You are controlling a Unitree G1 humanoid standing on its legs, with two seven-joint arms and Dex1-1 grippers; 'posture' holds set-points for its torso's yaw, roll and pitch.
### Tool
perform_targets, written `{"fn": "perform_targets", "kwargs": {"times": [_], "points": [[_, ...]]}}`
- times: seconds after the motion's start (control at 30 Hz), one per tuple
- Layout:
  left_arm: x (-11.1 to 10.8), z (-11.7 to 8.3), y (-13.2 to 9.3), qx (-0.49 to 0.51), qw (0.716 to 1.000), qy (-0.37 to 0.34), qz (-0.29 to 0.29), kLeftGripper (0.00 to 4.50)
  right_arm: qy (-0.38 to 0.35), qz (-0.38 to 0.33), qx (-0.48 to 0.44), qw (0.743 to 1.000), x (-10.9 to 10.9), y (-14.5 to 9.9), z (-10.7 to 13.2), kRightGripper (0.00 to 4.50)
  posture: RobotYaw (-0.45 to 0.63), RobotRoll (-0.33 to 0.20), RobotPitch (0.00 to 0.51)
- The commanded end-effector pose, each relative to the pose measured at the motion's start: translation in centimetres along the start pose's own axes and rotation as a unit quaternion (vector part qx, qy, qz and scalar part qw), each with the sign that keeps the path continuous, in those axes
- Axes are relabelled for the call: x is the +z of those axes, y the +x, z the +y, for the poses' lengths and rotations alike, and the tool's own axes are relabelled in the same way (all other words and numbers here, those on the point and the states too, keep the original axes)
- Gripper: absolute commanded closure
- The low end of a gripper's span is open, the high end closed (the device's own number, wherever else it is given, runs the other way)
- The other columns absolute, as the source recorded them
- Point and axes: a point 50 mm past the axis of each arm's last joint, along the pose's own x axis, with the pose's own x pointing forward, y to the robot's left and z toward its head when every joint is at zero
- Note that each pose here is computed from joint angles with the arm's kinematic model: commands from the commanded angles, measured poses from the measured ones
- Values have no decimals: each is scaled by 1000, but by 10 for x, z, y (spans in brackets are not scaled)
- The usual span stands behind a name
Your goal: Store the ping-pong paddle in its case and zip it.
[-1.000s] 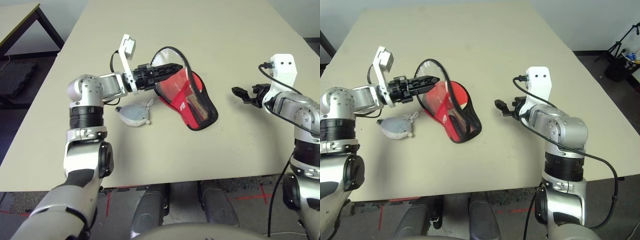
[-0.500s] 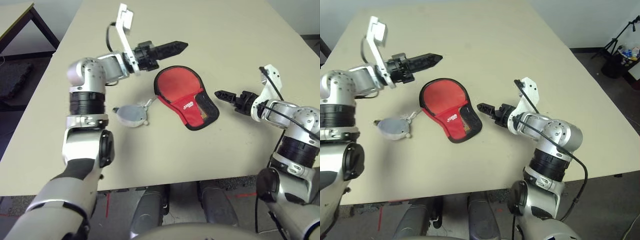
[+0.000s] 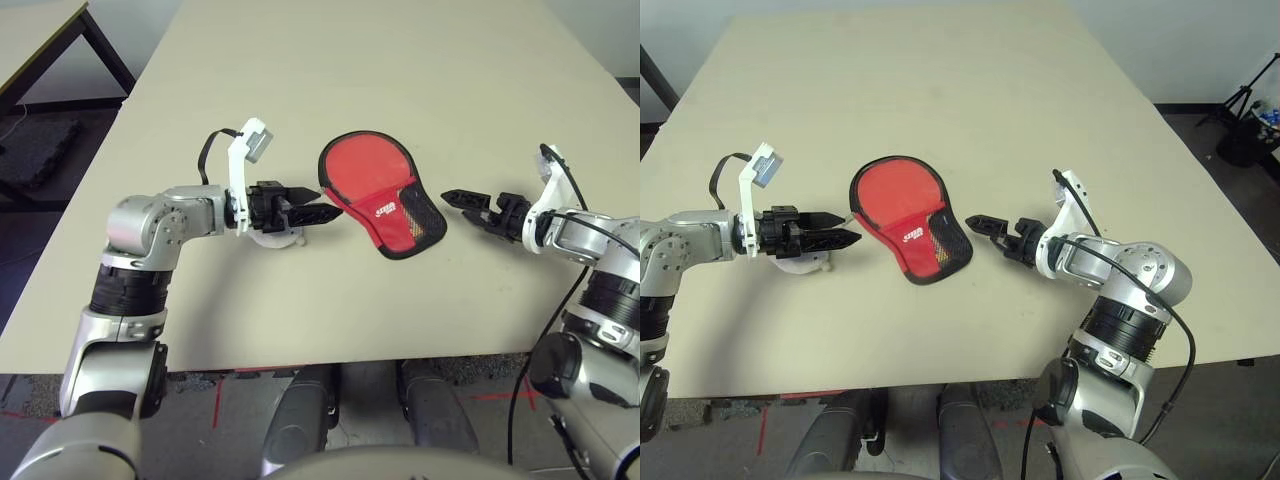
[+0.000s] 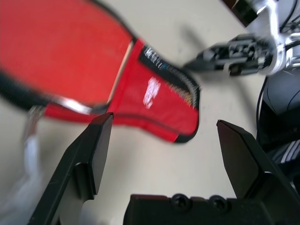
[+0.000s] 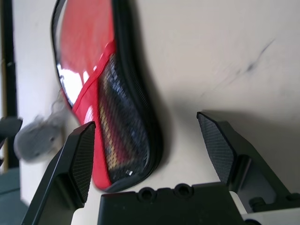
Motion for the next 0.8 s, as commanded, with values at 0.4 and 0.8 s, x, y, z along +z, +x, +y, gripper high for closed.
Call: {"fn": "perform_targets", "kwargs": {"times": [0.4, 0.8], "points": [[4, 7, 7, 26, 998, 55, -29, 0, 25, 98, 46, 994, -21, 12, 0, 30, 31, 0, 181], [12, 6, 8, 26, 997, 56, -35, 0, 37, 147, 68, 986, -40, 36, 9, 30, 36, 0, 185]]}}
